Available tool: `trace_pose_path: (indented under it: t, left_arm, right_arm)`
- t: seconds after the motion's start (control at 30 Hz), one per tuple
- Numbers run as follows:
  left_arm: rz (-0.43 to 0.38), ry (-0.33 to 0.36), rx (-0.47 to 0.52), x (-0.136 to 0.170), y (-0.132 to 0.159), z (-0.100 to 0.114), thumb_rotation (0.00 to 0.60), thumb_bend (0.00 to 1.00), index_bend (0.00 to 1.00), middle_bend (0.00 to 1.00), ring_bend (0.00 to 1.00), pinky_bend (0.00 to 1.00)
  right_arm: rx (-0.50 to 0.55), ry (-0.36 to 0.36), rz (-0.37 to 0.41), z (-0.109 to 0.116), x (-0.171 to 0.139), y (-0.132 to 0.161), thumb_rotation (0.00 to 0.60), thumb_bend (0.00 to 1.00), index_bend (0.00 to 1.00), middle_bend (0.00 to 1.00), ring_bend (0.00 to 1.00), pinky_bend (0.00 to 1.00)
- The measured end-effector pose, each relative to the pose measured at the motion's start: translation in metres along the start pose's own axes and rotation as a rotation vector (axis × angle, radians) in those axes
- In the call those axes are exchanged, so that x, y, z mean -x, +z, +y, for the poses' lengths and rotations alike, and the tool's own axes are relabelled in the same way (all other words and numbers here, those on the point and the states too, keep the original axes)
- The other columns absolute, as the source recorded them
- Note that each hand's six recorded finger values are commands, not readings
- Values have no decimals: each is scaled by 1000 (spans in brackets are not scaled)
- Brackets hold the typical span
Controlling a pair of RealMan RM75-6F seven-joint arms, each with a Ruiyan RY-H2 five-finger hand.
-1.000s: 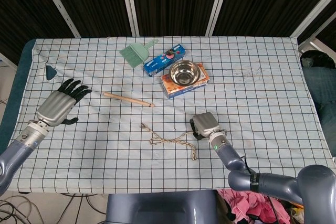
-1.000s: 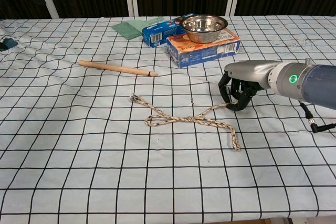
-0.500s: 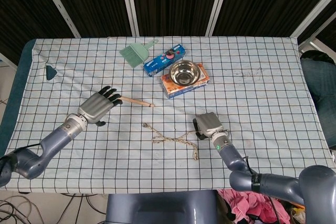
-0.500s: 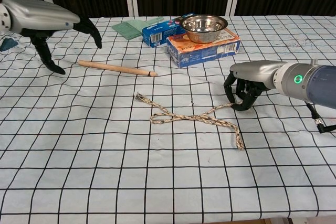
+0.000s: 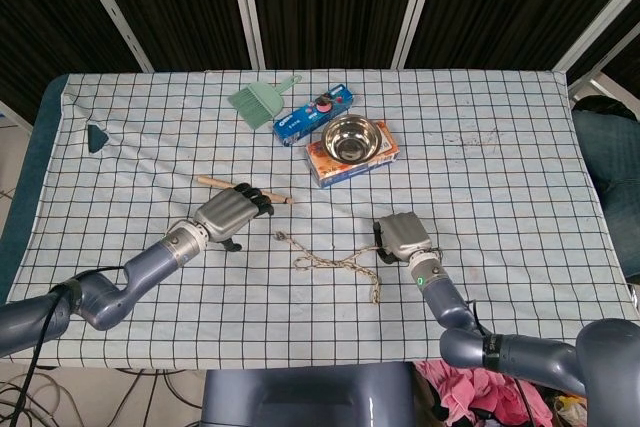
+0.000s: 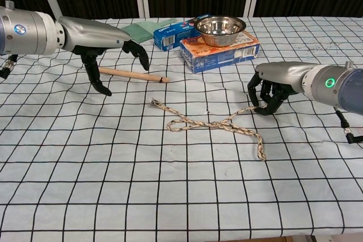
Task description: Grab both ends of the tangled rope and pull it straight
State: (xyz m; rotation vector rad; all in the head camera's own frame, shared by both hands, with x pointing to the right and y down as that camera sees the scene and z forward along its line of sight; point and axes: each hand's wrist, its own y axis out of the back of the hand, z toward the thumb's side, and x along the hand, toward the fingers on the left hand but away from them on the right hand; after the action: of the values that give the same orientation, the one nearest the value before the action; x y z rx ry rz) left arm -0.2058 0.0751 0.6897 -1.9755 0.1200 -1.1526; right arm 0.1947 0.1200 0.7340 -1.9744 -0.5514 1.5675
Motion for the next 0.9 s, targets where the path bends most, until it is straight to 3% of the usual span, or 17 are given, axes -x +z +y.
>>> trace_pose_path:
  t: [0.1, 0.23, 0.53, 0.7, 0.9]
  left_arm:
    - [-12, -2, -20, -3, 4, 0, 600, 165, 204, 640, 630, 627]
    - [-14, -18, -27, -9, 6, -2, 600, 167, 210, 751, 721, 673]
    - [-17, -73, -70, -25, 12, -7, 600, 283, 264, 812, 761, 677]
    - [-6, -127, -61, -34, 13, -7, 600, 285, 304, 812, 761, 677]
    - [3, -118, -48, -49, 20, -7, 600, 240, 333, 815, 761, 677]
  right_arm:
    - [5, -1, -4, 0, 0, -2, 600, 408, 610, 837, 1000, 914]
    - [13, 0, -5, -1, 0, -3, 600, 408, 610, 837, 1000, 914]
    - [36, -9, -6, -1, 2, -7, 600, 408, 611, 841, 1000, 919]
    - [59, -22, -4, 1, 2, -9, 600, 409, 611, 842, 1000, 919]
    - [102, -53, -8, 6, 2, -12, 600, 408, 611, 844, 1000, 921]
